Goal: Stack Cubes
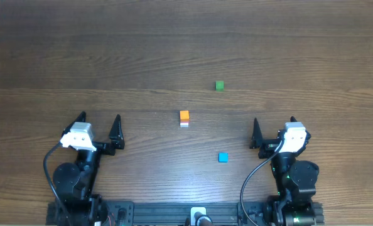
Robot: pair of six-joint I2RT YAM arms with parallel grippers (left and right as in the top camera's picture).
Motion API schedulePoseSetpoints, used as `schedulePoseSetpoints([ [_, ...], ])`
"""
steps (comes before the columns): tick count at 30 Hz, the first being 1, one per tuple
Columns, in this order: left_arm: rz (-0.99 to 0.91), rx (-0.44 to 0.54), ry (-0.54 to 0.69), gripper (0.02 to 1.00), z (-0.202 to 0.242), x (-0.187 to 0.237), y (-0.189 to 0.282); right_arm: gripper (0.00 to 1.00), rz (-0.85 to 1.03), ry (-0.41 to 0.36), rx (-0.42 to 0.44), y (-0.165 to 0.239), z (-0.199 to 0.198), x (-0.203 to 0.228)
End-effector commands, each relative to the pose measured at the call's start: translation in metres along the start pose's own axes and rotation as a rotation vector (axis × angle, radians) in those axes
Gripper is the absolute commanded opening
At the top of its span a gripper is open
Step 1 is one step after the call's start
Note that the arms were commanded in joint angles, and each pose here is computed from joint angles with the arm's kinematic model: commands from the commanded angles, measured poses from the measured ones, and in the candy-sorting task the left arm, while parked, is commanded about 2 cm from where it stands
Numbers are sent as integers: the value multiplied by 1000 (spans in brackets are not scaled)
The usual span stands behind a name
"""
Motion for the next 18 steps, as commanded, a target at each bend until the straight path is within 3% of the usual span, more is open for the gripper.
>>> schedulePoseSetpoints([
  [1, -4, 11, -19, 1000, 0, 1, 0, 993, 3, -3, 5, 0, -1, 2],
  [14, -1, 10, -19, 1000, 0, 1, 0, 991, -54, -6, -28, 0, 2, -7],
  [18, 0, 10, -19, 1000, 0, 1, 0, 993, -120, -96, -63, 3, 4, -23],
])
Point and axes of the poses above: each gripper's point midway between its finger pads, its own y axis back along the fingers, its own z axis along the line the jaws close on, x = y × z, the point moved 7 cm from there along y, back along the fingers, and after that the axes turned 8 degrees about y, right-handed, at the moved point
